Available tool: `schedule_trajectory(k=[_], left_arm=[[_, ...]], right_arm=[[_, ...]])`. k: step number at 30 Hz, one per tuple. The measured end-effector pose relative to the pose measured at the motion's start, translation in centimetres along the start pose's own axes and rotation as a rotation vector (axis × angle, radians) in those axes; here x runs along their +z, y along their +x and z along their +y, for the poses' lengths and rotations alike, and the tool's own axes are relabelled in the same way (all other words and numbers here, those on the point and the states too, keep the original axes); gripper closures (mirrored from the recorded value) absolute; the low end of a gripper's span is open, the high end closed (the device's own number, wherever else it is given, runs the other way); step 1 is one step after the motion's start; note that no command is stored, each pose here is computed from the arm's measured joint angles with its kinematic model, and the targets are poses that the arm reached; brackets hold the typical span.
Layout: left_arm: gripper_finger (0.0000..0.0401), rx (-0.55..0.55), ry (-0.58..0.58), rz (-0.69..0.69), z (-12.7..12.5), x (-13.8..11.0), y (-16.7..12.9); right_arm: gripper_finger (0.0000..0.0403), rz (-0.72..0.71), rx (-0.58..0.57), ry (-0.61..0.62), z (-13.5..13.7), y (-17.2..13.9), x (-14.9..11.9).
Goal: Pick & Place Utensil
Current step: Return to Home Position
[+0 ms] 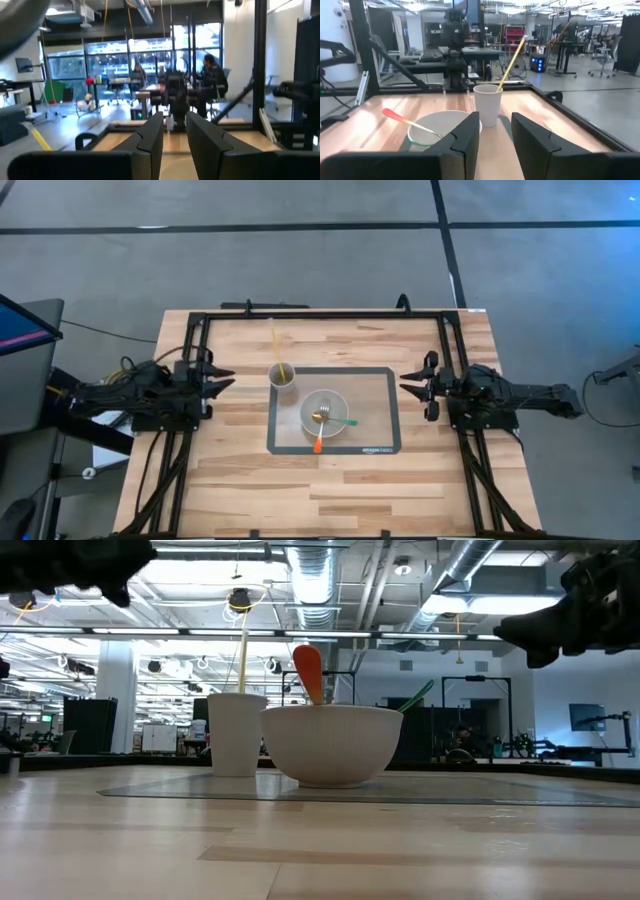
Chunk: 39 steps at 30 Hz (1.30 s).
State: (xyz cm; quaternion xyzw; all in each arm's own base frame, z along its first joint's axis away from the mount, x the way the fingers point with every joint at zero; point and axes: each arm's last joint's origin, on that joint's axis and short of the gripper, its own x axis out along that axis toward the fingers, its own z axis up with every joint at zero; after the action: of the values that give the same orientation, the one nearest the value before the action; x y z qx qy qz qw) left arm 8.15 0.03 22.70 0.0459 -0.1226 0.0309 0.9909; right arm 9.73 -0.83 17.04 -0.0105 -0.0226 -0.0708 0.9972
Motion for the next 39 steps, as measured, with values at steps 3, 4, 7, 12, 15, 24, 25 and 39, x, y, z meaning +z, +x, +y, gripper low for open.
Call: schedule_trajectory(k=[3,4,7,12,15,24,25,39], left_arm=[[0.0316,0.000,0.003,0.019,-0.1,-1.2,0.2],[0.0316,0.002,0.001,0.022,-0.2,-1.9,0.2],[0.0316,0.003,-0.015,0.013,-0.4,-3.7,0.3],[0.0316,0.008,-0.032,0.027,-0.4,-4.3,0.4],[0.0316,0.004,-0.030,0.051,-0.5,-4.5,0.6],[0.0316,0.003,-0.023,0.137,-0.6,-5.3,1.1],[0.0316,0.002,-0.022,0.146,-0.6,-5.4,1.1],[0.0316,-0.006,-0.015,0.241,-0.7,-6.4,1.6]], right_arm=[[0.0295,-0.002,-0.003,-0.003,0.0,-0.1,0.0],[0.0295,-0.006,-0.002,-0.009,0.0,0.0,0.0],[0.0295,0.000,-0.012,-0.011,0.0,0.0,0.0],[0.0295,-0.001,-0.013,-0.013,0.0,0.0,0.0],[0.0295,-0.004,-0.013,-0.037,0.0,0.0,0.0],[0.0295,0.004,-0.009,-0.038,0.0,0.0,0.0],[0.0295,0.004,-0.008,-0.038,0.0,0.0,0.0],[0.0295,0.004,-0.008,-0.038,0.0,0.0,0.0]])
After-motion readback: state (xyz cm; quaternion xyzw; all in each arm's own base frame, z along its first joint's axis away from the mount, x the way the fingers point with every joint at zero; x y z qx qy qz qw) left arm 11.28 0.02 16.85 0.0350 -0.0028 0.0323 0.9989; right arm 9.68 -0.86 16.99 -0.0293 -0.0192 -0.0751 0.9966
